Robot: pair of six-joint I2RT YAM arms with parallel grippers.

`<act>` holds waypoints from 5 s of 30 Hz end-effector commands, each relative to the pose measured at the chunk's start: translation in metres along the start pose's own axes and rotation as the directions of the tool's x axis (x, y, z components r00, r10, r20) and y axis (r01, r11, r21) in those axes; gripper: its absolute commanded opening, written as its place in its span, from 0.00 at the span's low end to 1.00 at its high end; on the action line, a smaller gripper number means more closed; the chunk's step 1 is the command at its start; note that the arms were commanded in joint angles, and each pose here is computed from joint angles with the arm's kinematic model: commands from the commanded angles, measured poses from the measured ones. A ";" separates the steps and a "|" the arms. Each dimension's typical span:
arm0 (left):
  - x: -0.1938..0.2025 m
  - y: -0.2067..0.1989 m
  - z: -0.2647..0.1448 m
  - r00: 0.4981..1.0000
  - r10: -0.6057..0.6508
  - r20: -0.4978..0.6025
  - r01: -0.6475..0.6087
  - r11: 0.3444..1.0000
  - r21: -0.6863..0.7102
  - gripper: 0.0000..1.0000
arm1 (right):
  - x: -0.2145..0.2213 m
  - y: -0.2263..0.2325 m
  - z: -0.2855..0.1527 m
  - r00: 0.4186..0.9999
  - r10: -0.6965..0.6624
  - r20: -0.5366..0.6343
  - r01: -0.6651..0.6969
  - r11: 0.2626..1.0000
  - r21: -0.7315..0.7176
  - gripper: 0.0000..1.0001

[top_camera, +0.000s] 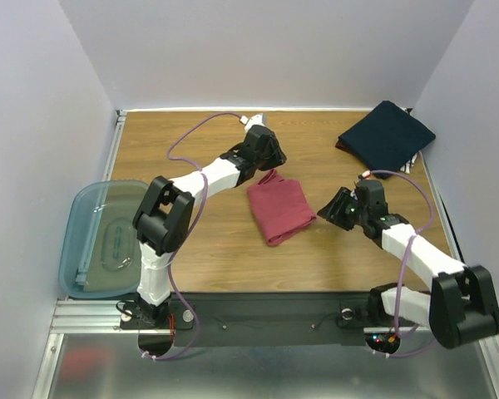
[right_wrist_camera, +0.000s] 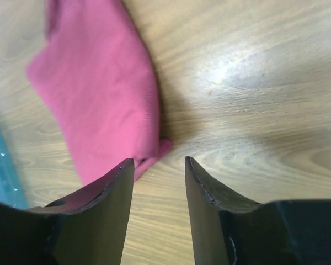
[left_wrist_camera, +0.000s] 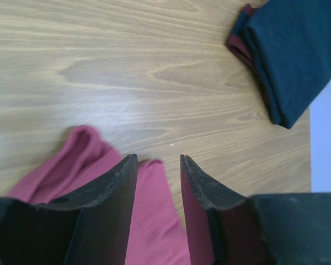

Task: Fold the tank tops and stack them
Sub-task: Fold the tank top, then neatly place the folded tank top to the corner

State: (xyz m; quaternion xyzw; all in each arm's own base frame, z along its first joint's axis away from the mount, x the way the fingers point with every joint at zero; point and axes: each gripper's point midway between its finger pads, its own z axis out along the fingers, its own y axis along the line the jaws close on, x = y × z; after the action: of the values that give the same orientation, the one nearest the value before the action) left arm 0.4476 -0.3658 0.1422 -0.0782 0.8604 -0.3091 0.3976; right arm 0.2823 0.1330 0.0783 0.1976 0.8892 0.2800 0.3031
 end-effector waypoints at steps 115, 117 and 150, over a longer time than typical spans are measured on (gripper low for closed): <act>-0.055 0.023 -0.213 0.965 0.241 0.105 -0.231 0.968 -0.097 0.40 | -0.251 0.005 0.125 0.709 -0.705 -0.028 0.523 0.498 0.691 0.00; -0.060 0.024 -0.211 0.963 0.248 0.108 -0.238 0.967 -0.096 0.40 | -0.269 0.006 0.127 0.682 -0.730 -0.042 0.528 0.451 0.720 0.00; -0.051 0.065 -0.178 0.967 0.256 -0.014 -0.256 0.966 -0.040 0.39 | -0.411 -0.065 0.006 0.763 -0.611 0.211 0.210 0.544 0.813 0.05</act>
State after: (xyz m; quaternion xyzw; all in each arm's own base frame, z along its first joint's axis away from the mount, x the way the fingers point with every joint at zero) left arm 0.3572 -0.2052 0.2224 0.0105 0.8776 -0.2244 0.4235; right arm 0.5879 -0.0966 0.1937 0.0592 0.8562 -0.2843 0.4273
